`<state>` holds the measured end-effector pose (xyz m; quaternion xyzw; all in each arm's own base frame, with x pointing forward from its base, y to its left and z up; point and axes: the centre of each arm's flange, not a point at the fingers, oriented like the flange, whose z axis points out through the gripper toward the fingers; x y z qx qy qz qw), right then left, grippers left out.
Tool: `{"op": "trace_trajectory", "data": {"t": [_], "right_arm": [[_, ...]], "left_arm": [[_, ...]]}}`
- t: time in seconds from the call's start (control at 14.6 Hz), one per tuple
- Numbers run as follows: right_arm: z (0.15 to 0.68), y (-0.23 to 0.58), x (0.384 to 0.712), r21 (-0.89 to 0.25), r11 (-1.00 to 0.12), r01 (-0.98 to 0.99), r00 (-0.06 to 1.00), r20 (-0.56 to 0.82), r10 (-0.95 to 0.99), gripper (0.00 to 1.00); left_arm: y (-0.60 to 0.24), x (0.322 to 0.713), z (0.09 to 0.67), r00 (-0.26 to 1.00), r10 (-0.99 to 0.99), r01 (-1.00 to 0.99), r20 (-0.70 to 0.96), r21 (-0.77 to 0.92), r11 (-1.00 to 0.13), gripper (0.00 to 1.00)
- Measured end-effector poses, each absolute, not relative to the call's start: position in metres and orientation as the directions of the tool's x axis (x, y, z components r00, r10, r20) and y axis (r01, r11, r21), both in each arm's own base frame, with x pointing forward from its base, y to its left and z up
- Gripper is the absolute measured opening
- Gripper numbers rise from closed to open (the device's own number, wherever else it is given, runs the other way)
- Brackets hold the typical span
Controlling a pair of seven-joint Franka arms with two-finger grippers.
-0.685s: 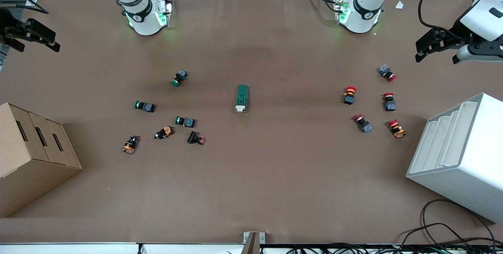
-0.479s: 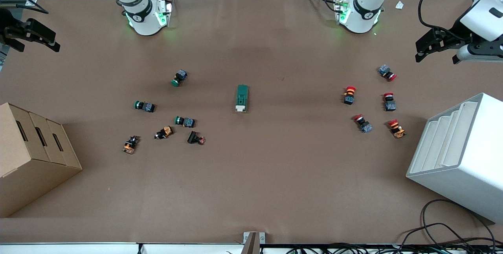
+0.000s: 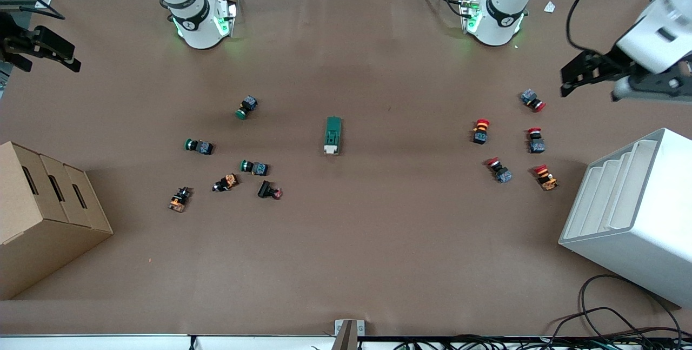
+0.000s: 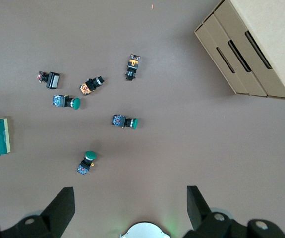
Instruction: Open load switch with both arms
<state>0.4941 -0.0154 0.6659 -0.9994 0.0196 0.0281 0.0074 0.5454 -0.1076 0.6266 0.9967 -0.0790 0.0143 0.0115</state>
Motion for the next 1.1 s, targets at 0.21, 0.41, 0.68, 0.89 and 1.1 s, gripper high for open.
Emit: {"op": "trace_trajectory", "data": {"t": [0.21, 0.41, 0.68, 0.89, 1.1], "right_arm": [[0.666, -0.015, 0.494, -0.013, -0.998, -0.067, 0.996, -0.057, -0.066, 1.00], [0.666, -0.014, 0.494, -0.025, -0.997, -0.067, 0.996, -0.056, -0.065, 1.00], [0.666, -0.013, 0.494, -0.027, -0.998, -0.064, 0.997, -0.056, -0.062, 1.00], [0.667, -0.013, 0.494, -0.027, -0.998, -0.064, 0.997, -0.052, -0.062, 1.00], [0.666, -0.014, 0.496, -0.028, -0.997, -0.065, 0.997, -0.051, -0.064, 1.00]], "left_arm": [[-0.179, 0.557, 0.596, 0.982, -0.184, -0.186, 0.054, 0.042, -0.982, 1.00], [-0.271, 0.552, 0.559, 0.993, -0.067, -0.077, 0.096, 0.097, -0.992, 1.00], [-0.377, 0.516, 0.500, 0.989, 0.027, 0.012, 0.146, 0.104, -0.995, 1.00], [-0.444, 0.480, 0.452, 0.981, 0.116, 0.103, 0.158, 0.090, -0.991, 1.00], [-0.509, 0.431, 0.395, 0.961, 0.165, 0.160, 0.222, 0.039, -0.986, 1.00]]}}
